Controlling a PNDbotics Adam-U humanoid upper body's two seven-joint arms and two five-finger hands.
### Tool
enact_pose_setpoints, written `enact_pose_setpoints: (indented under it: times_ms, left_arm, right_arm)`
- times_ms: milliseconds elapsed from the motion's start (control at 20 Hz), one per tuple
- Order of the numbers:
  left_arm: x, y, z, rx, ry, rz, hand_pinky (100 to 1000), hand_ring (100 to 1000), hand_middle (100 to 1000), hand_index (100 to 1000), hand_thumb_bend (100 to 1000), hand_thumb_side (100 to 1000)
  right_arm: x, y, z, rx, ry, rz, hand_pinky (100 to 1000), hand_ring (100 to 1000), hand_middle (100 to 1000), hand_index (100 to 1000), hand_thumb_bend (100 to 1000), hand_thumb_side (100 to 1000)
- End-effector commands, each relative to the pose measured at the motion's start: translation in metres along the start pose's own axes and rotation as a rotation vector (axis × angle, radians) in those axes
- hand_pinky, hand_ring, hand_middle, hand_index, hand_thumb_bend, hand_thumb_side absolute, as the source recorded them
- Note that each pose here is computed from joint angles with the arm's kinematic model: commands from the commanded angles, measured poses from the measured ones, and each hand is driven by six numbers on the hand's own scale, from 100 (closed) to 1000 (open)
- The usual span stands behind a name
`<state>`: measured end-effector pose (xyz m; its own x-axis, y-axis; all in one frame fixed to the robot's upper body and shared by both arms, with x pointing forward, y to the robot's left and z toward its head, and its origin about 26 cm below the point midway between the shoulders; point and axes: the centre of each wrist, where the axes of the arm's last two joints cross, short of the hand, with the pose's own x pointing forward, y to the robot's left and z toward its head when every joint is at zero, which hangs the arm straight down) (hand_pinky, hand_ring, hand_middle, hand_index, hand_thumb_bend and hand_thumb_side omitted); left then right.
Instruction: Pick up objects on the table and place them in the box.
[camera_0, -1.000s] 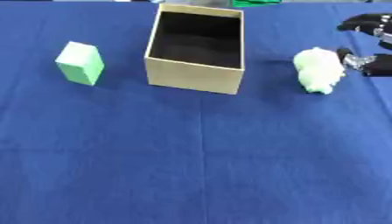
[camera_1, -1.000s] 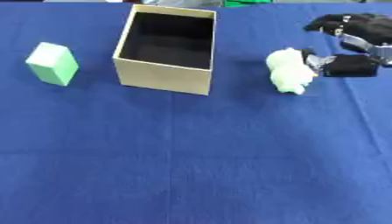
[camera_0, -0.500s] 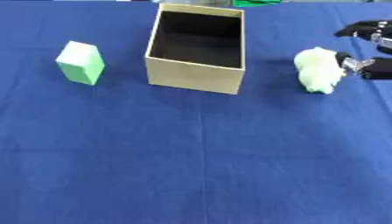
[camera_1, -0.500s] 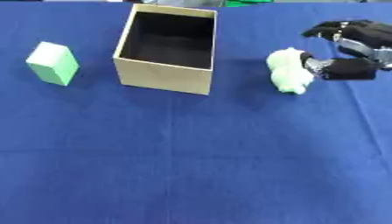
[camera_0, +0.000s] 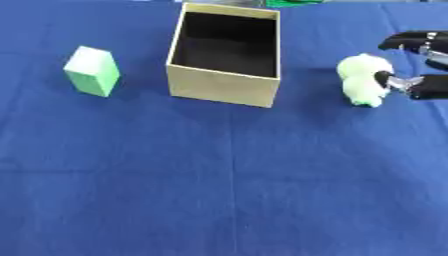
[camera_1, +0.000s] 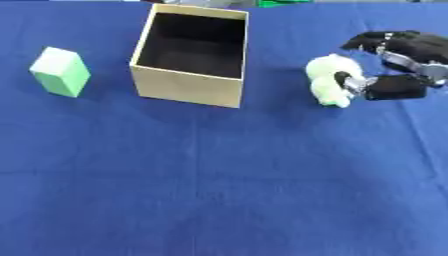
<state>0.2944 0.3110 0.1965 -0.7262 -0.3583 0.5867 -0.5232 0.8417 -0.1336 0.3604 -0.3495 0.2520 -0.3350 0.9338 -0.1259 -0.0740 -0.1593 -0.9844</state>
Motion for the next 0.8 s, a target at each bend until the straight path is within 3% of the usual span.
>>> enact_pose_setpoints:
  times_ms: [50,350,800]
  left_arm:
    - [0.007,-0.001,-0.005,-0.007,-0.031,0.005,778,654,618,774,251,939]
    - [0.007,-0.001,-0.005,-0.009,-0.032,0.004,777,651,616,770,250,925]
    - [0.007,-0.002,-0.005,-0.010,-0.031,0.007,777,649,614,768,247,926]
  right_arm:
    - [-0.007,-0.005,0.000,0.004,0.020,0.012,986,1000,954,1000,186,1000]
    - [-0.002,0.001,-0.004,0.044,-0.004,-0.013,987,1000,941,1000,105,1000]
    - [0.004,0.009,-0.008,0.068,-0.014,-0.019,989,1000,947,1000,181,1000]
